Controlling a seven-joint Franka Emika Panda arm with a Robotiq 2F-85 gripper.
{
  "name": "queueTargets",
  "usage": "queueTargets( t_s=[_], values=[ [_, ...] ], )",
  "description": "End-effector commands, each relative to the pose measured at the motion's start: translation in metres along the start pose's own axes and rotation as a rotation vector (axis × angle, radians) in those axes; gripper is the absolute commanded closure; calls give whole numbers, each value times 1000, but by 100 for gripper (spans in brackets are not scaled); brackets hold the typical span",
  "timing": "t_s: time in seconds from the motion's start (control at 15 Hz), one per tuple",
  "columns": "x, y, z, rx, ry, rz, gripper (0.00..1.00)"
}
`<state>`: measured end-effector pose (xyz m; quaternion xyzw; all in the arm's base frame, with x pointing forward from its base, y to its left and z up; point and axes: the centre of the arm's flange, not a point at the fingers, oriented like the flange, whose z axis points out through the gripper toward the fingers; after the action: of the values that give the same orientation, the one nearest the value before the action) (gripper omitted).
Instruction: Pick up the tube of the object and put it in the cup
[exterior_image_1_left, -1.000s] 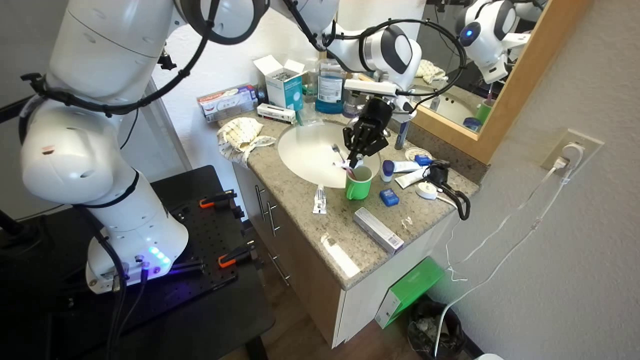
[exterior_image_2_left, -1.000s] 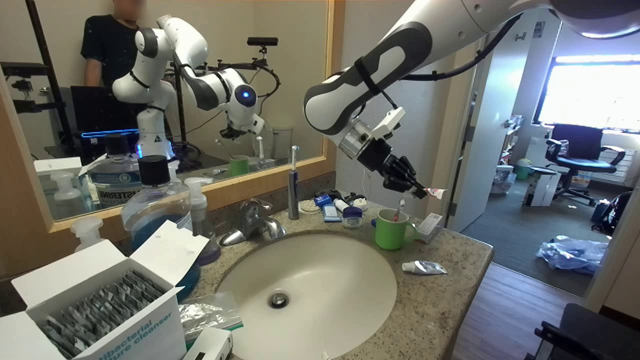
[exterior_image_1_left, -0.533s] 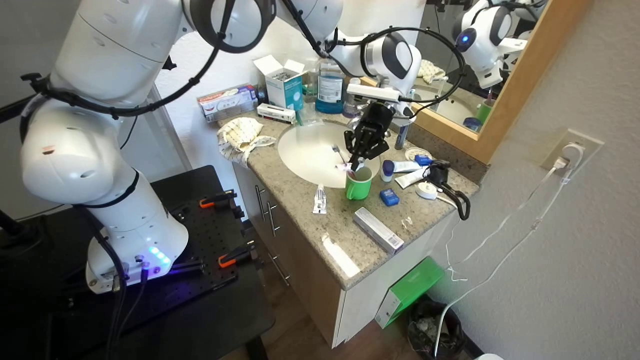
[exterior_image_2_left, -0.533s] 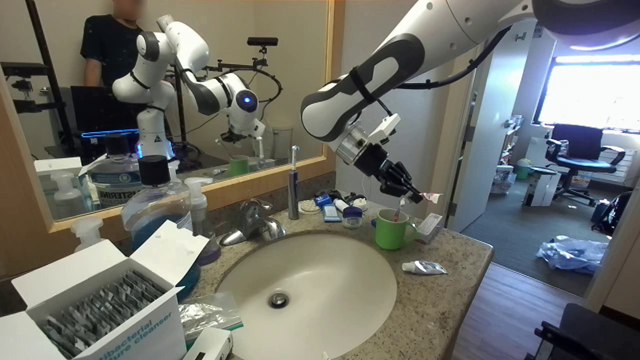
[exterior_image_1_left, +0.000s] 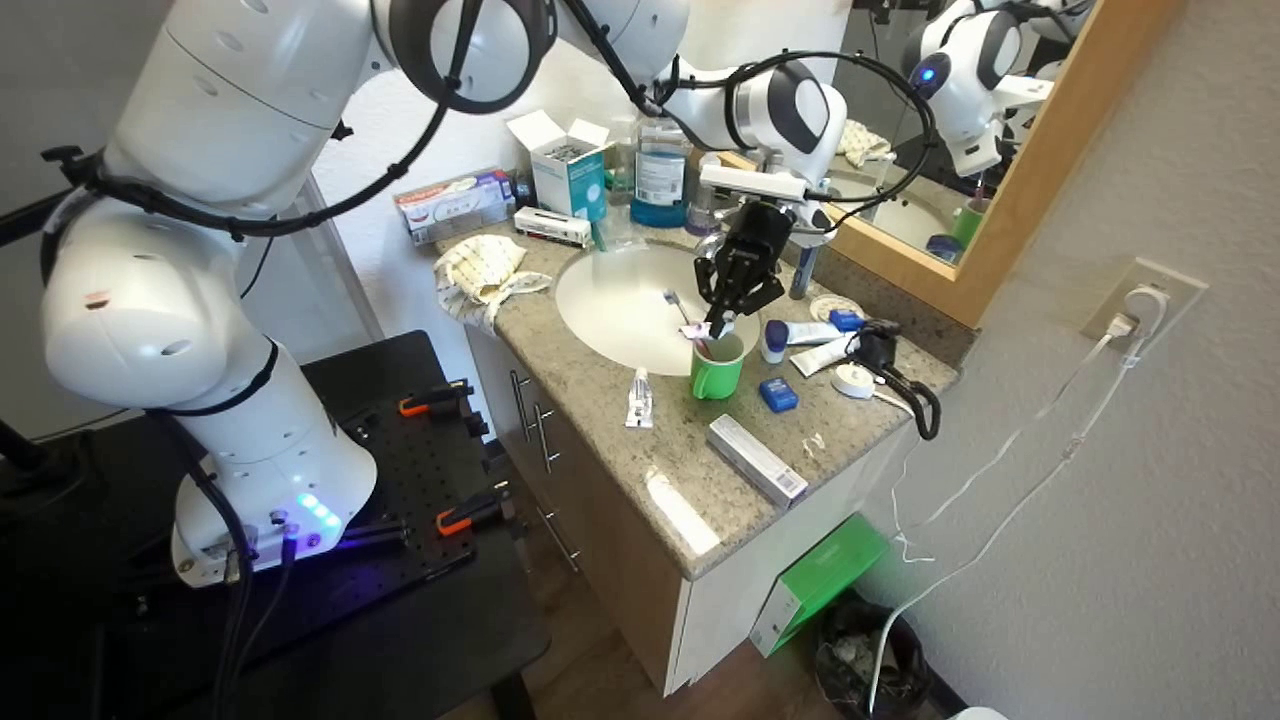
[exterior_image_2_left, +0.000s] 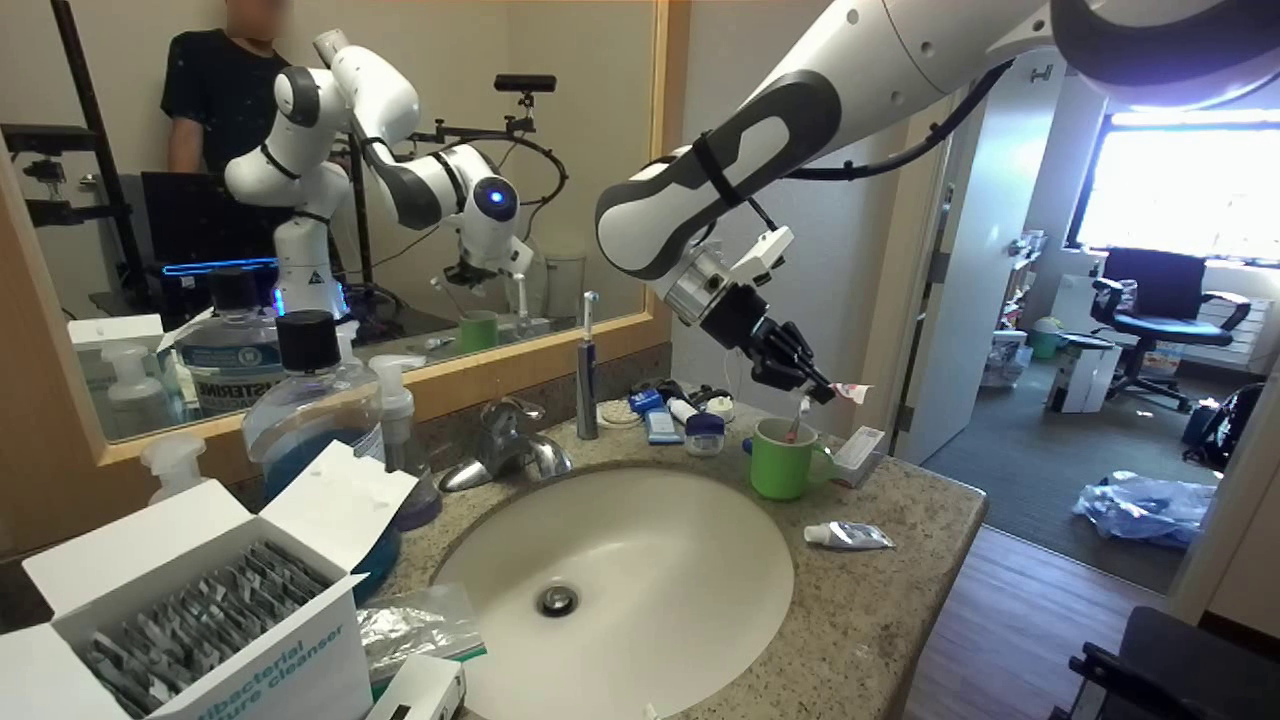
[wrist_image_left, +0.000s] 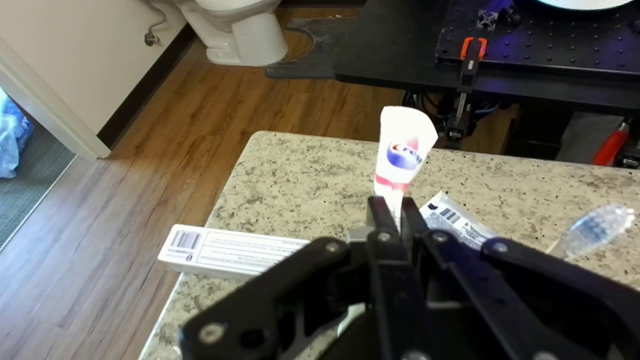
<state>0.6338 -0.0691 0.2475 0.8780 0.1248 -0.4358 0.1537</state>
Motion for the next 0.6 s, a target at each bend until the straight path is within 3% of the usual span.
queueTargets(
  t_s=[0.0,0.53],
  values=[
    [-2,1,-20,-5,1,-27,98],
    [10,7,-22,20,-20,-73,98]
  ],
)
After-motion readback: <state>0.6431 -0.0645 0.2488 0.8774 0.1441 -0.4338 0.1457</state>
